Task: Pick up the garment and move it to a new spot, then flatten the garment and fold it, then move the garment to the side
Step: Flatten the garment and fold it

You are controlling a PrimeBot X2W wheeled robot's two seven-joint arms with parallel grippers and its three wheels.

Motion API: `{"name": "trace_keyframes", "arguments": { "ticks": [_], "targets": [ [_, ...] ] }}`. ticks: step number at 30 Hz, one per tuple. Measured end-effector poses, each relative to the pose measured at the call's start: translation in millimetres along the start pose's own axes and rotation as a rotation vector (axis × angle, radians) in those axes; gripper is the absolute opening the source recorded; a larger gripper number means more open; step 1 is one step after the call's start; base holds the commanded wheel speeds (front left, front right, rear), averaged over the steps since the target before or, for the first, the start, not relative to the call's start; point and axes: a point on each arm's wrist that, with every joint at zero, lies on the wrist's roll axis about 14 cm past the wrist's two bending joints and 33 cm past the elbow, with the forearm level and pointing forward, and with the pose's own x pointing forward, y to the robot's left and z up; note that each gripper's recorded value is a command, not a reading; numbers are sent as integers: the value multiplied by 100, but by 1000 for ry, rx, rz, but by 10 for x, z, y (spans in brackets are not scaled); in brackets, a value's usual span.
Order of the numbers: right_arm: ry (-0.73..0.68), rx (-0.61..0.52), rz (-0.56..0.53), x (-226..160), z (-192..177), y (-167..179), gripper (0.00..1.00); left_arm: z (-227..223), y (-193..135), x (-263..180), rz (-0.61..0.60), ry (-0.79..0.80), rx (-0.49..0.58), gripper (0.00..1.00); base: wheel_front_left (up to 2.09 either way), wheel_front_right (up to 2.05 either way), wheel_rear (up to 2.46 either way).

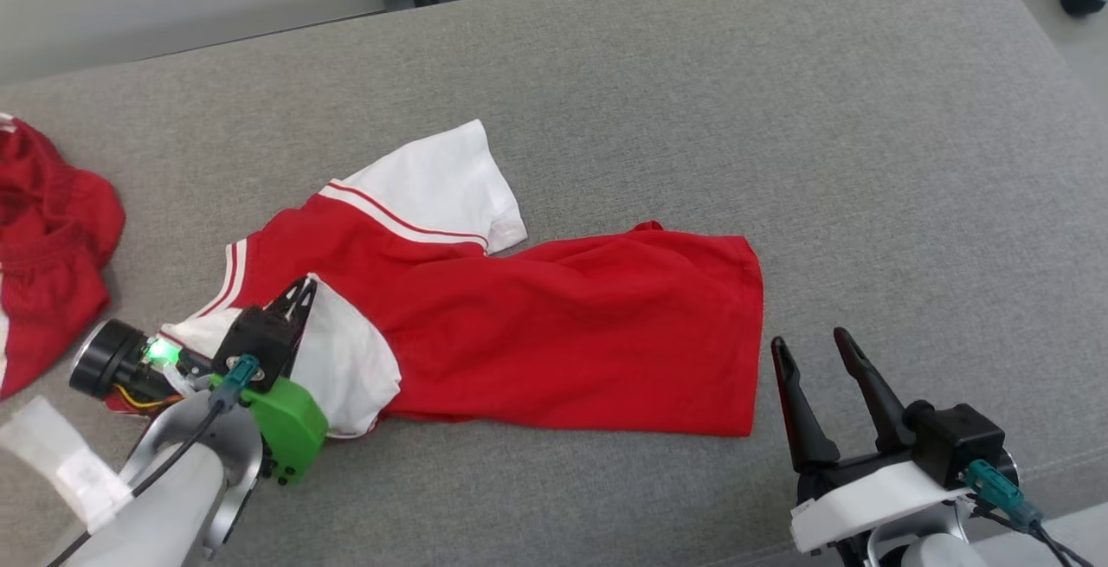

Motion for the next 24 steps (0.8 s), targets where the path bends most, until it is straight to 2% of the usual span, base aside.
{"name": "trace_keyframes", "arguments": {
  "ticks": [9,17,20,21,23,24],
  "targets": [
    [58,36,-11,267,-161,-184,100,134,391,-505,211,-108,-126,0,0,0,0],
    [203,-7,15,588,-461,-330,100,25,385,-619,228,-75,-169,0,0,0,0],
    [228,14,39,698,-515,-239,99,34,362,-610,228,-79,-184,0,0,0,0],
    [235,22,47,719,-531,-201,89,33,358,-607,227,-79,-186,0,0,0,0],
    [256,37,58,752,-582,-153,47,25,351,-601,224,-77,-187,0,0,0,0],
    [266,37,58,757,-608,-152,34,23,347,-598,221,-76,-188,0,0,0,0]
  ]
}}
